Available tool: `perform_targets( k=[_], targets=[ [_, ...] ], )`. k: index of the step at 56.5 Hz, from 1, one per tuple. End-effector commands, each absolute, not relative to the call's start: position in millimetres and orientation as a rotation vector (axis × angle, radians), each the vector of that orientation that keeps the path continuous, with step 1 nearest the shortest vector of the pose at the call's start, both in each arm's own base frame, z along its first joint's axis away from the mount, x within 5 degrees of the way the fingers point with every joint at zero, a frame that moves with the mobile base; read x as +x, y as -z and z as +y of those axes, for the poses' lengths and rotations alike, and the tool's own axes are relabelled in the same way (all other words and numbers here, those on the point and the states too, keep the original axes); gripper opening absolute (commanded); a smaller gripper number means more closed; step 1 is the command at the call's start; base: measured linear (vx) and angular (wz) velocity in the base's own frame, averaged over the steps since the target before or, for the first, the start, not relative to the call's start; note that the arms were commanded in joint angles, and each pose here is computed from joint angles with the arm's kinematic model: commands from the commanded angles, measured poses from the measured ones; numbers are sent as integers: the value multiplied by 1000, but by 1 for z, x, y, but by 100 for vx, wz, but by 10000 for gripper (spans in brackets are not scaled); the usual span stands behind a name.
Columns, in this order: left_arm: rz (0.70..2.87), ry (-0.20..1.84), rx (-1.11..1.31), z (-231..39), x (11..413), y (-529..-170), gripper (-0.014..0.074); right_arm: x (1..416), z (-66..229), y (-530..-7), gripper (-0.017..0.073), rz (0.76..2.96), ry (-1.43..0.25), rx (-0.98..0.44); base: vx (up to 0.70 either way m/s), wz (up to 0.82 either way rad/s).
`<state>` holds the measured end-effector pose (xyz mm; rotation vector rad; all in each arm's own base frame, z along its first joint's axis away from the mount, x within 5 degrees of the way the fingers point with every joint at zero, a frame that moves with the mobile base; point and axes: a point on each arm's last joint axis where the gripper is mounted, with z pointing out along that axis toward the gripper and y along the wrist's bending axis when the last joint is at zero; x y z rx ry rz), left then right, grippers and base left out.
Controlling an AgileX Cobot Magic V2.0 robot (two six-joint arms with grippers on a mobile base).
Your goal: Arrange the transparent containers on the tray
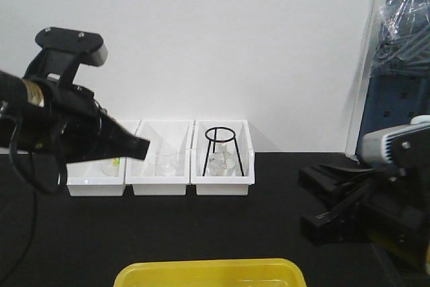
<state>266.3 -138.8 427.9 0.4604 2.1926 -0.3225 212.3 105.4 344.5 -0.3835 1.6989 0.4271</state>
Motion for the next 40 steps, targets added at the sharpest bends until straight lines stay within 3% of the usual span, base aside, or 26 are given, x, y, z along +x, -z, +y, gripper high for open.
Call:
perform_targets(
  k=[1,22,40],
  targets=[
    [2033,370,484,-138,243,-434,-8,194,96,-374,-12,1588,-429,-366,0,0],
    [1842,514,444,-107,159,-359,-8,167,82,-396,-11,1487,-426,-332,0,0],
    [1835,512,438,-94,139,-334,-8,167,82,-396,-11,1487,-426,-332,0,0]
  ],
)
